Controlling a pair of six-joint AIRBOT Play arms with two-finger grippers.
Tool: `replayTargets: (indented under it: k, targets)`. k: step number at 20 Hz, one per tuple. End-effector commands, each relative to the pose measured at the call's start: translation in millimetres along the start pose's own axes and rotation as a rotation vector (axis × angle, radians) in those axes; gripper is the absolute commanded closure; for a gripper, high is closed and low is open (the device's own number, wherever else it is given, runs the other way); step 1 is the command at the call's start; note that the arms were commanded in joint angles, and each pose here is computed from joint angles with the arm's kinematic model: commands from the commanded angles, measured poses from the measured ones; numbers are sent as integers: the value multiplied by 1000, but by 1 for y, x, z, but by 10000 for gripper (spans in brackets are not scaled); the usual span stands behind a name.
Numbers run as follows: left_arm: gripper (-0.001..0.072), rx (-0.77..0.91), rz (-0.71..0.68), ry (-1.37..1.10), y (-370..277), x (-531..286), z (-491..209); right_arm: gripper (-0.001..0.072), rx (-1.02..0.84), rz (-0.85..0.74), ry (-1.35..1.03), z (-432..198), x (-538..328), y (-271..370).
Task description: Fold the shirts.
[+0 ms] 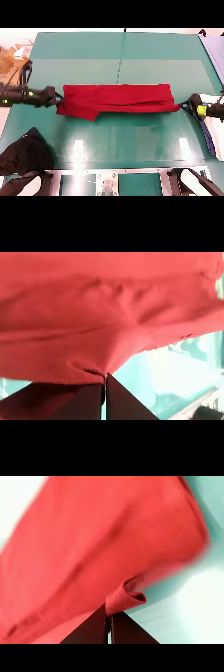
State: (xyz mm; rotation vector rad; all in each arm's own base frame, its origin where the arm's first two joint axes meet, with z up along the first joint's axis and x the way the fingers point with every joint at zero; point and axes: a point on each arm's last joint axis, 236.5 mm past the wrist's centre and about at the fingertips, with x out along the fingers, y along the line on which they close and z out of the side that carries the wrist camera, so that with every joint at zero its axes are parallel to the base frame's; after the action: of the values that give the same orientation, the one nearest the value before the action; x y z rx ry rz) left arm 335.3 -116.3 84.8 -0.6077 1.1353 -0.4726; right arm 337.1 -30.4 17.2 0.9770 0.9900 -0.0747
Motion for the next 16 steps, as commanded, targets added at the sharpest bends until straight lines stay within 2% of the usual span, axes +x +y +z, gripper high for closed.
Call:
replayTargets:
  k: [1,5,9,10,11,12,13,16]
  targets:
    - [686,8,-6,-31,6,13,50,696,-15,49,-7,39,36,34]
    - [686,-54,-23,-64,37,56,101,696,8,60,56,74,95,44]
    - [682,-30,-49,-87,51,121,140,694,78,65,107,94,153,34]
    - [503,-7,-49,-98,51,138,148,607,86,65,106,100,164,31]
    - [211,-7,-46,-123,51,149,158,446,97,74,100,107,170,31]
    - [103,-9,-38,-154,52,153,169,304,96,82,88,116,172,33]
    - [104,-3,-31,-194,53,147,182,275,75,92,73,127,166,36]
    - [104,30,-69,-194,46,110,201,275,-105,104,145,139,124,31]
